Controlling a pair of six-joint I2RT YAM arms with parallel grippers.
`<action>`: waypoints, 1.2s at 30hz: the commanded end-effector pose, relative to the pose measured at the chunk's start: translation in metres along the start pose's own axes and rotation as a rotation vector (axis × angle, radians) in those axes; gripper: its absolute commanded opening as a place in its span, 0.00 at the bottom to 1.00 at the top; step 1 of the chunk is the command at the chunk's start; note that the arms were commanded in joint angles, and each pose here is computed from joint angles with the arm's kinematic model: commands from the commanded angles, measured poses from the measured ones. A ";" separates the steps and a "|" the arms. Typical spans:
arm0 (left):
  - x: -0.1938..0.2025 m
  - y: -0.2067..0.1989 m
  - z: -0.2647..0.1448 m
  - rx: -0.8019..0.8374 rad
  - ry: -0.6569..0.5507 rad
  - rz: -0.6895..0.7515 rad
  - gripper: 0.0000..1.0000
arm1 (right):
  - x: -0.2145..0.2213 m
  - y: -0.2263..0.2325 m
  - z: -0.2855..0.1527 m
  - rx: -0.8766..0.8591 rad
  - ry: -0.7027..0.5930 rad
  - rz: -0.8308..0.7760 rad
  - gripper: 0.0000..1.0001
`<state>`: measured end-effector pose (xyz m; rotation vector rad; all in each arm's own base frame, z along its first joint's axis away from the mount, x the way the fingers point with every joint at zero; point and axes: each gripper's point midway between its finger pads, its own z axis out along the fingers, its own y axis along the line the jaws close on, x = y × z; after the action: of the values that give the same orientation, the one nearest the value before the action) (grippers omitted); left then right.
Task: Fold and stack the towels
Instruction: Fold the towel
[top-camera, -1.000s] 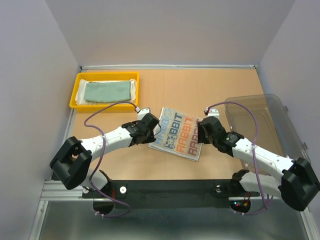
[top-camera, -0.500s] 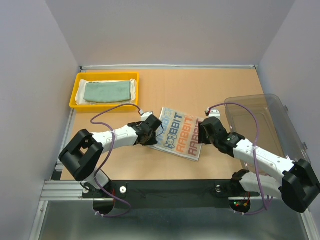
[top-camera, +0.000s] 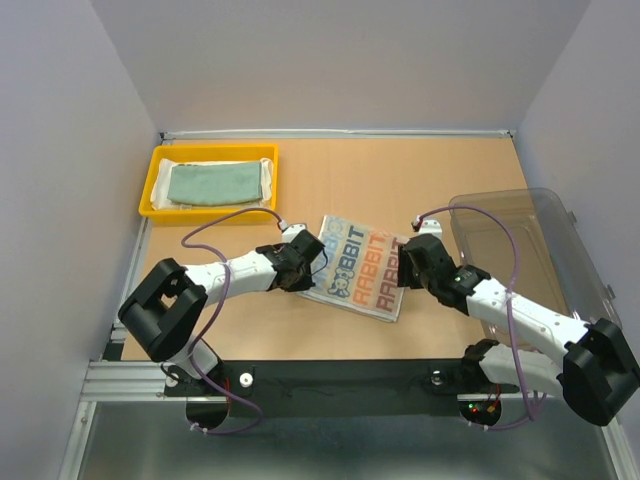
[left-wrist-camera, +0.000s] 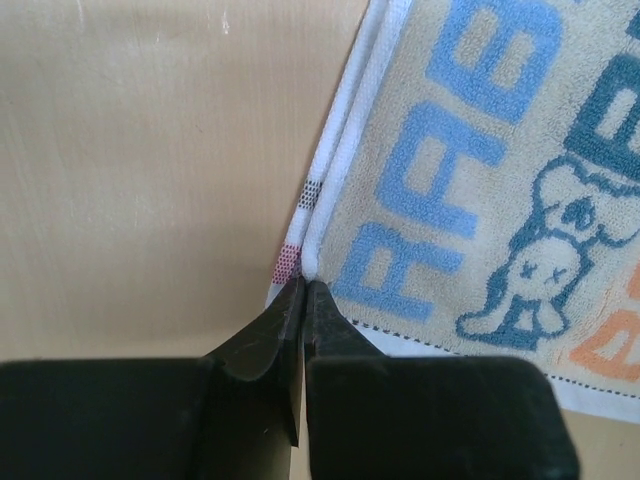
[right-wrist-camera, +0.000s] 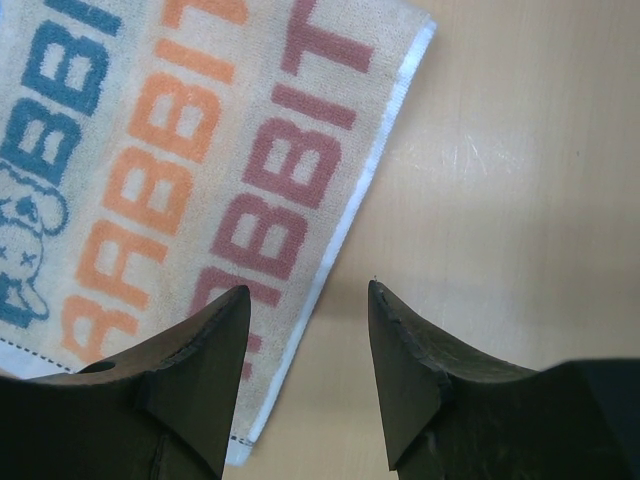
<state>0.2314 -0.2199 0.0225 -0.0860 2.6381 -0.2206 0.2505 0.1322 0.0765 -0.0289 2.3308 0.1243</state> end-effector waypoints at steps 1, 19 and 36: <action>-0.013 0.003 -0.019 -0.019 -0.040 0.005 0.00 | -0.012 0.002 0.000 -0.012 -0.056 0.041 0.56; -0.003 0.010 -0.029 -0.018 0.003 0.016 0.03 | -0.010 -0.003 0.005 0.007 -0.048 0.056 0.56; 0.039 0.037 -0.011 -0.070 0.096 0.016 0.03 | -0.082 0.042 0.031 -0.253 -0.160 0.227 0.43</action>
<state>0.2057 -0.1952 0.0189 -0.0794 2.6996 -0.1548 0.2875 0.1349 0.0665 0.1220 2.3247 0.2673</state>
